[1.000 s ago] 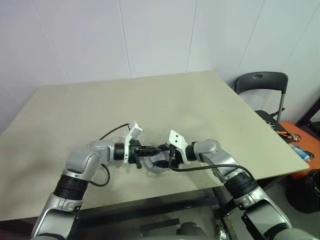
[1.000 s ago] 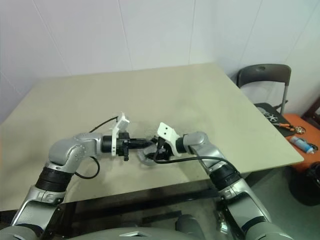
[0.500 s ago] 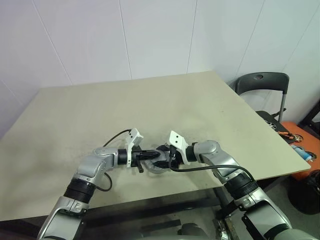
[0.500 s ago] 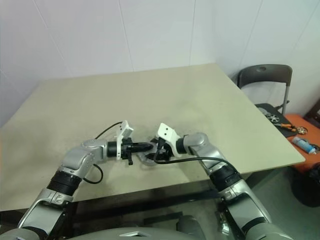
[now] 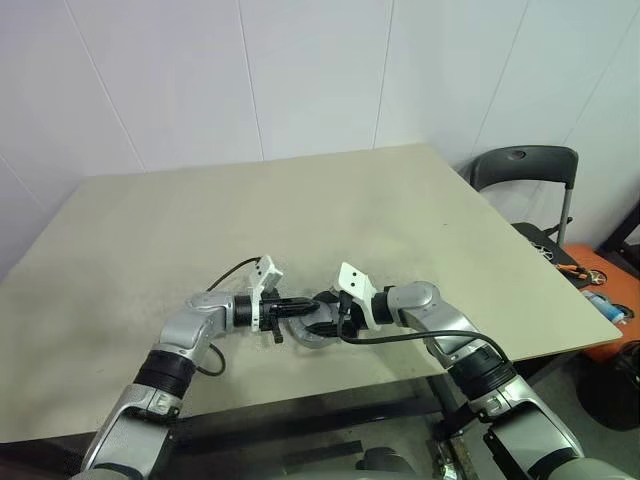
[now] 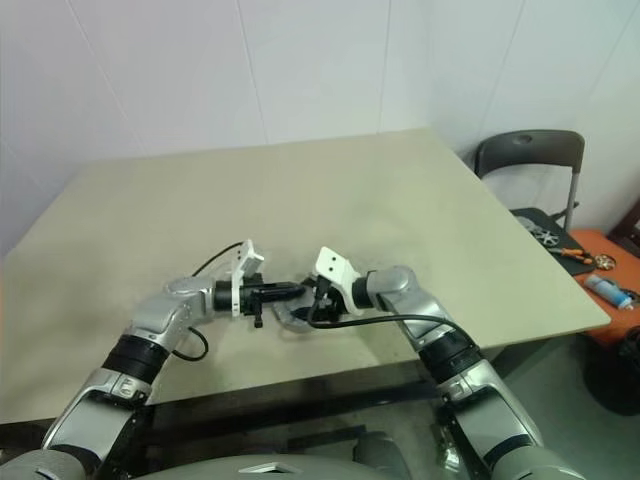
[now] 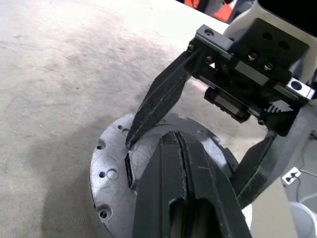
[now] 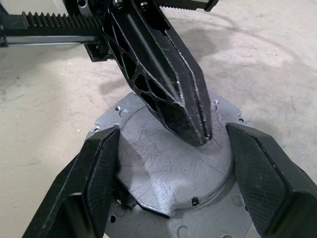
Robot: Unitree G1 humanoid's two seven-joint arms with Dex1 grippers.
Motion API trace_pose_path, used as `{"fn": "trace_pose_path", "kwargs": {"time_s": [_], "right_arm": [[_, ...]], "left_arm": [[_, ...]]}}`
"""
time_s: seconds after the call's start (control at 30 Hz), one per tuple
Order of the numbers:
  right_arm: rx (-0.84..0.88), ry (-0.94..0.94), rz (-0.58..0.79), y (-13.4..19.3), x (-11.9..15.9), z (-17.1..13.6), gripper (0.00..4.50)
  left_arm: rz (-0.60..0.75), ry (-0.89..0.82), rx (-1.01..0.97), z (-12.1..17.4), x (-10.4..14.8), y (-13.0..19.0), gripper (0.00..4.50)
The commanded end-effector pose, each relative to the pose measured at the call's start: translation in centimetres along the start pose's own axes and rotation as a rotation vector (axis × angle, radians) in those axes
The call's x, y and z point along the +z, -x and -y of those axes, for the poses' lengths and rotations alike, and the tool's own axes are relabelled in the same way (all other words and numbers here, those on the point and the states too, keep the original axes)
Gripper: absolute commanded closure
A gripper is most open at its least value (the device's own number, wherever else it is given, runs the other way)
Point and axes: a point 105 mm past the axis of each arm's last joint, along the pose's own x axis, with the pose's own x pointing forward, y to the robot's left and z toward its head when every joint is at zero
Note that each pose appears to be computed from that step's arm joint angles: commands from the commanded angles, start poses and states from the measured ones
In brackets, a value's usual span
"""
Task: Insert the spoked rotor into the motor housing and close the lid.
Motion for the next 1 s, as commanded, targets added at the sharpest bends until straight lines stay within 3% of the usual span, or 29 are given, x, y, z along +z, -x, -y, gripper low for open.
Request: {"fn": "trace_pose_path", "kwargs": {"time_s": [0.03, 0.43, 1.0], "right_arm": [[0.002, -0.169, -0.288, 0.1, -8.4, -1.4, 1.31], [0.006, -0.165, -0.284, 0.0, -8.2, -1.5, 1.31], [0.008, -0.164, -0.284, -0.1, -8.2, -1.4, 1.31]], "left_arm": [[-0.157, 0.102, 0.046, -0.7, -5.3, 1.2, 4.49], [-0.164, 0.104, 0.05, -1.4, -7.3, 1.8, 4.49], [-0.171, 0.099, 0.036, -1.3, -7.4, 1.9, 4.49]]}}
